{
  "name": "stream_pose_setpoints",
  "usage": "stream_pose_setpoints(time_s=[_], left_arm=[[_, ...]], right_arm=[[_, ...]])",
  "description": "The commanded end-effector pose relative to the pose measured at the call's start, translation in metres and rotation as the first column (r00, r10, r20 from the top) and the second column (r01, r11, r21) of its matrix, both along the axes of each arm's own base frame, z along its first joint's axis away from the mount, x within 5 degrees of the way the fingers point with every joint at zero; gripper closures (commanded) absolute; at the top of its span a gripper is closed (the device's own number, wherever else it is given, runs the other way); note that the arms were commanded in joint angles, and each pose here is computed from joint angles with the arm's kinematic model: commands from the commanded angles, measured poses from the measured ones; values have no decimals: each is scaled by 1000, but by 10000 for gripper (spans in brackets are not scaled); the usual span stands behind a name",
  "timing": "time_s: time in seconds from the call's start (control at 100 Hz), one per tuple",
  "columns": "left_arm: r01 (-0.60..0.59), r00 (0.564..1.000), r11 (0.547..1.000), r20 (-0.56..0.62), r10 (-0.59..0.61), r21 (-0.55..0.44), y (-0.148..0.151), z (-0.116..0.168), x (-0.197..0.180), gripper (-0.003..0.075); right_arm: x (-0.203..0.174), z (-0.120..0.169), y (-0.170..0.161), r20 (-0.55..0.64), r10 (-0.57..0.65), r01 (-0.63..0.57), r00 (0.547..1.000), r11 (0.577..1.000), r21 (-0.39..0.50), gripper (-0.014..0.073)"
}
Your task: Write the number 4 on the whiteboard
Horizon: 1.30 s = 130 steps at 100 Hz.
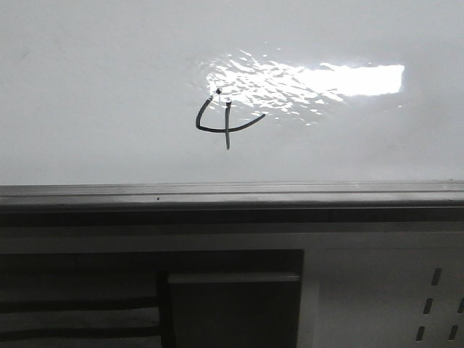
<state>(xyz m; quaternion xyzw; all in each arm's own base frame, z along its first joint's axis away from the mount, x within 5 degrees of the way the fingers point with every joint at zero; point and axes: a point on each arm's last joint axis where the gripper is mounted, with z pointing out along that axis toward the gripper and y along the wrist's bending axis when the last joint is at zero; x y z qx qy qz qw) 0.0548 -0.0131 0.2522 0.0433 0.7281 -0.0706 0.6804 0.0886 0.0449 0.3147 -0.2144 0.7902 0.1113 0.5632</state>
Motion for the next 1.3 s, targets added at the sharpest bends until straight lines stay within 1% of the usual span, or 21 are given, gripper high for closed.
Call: stream_pose_setpoints(time_s=[0.0,0.07,0.08,0.09,0.12,0.13,0.14,0.15,0.16,0.2,0.3,0.34,0.36,0.39,0.47,0.5,1.17,1.23,1.29], left_arm=[[-47,994,999,93,49,-19,4,0,-1,741],[-65,992,998,112,66,-13,6,-9,-3,741],[-67,991,997,117,70,-25,6,-10,-3,741],[-73,990,997,120,73,-10,7,-11,-4,741],[-85,987,996,133,85,-5,8,-14,-5,741],[-87,987,996,135,90,-23,8,-15,-5,741],[-93,986,996,137,93,-4,9,-16,-5,741],[-95,985,995,141,97,-24,9,-16,-5,741],[-101,984,995,146,101,-8,9,-17,-6,741],[-108,981,994,160,111,-26,10,-20,-7,741],[-118,975,993,189,120,-23,11,-35,-2,741],[-122,967,992,222,125,-29,11,-39,-1,741],[-122,969,992,215,126,-30,11,-42,0,741],[-119,976,993,179,122,-25,11,-43,0,741],[-119,977,992,174,122,-27,11,-44,0,741],[-118,981,993,155,121,-23,11,-46,0,741],[-118,980,993,156,121,-24,11,-45,0,741],[-118,980,993,156,121,-24,11,-45,0,741],[-118,980,993,156,121,-24,11,-45,0,741]], right_arm=[[2,13,1,80,0,-2,997,1000,28,667],[2,13,1,80,0,-2,997,1000,28,667],[2,13,1,80,0,-2,997,1000,28,667],[2,13,1,80,0,-2,997,1000,28,667],[2,13,1,80,0,-2,997,1000,28,667],[2,13,1,80,0,-2,997,1000,28,667],[2,13,1,80,0,-2,997,1000,28,667],[2,13,1,80,0,-2,997,1000,28,667],[2,13,1,80,0,-2,997,1000,28,667],[2,13,1,80,0,-2,997,1000,28,667],[2,13,1,78,0,-2,997,1000,27,667],[2,13,1,76,0,-2,997,1000,26,667],[2,13,1,76,0,-2,997,1000,26,667],[2,13,1,76,0,-2,997,1000,26,667],[2,13,1,75,-1,-1,997,1000,25,667],[2,13,1,75,-1,-1,997,1000,25,667],[2,13,1,75,-1,-1,997,1000,25,667],[-1,12,-1,94,3,-6,996,999,36,667],[-6,8,-6,124,-26,20,992,999,50,667]])
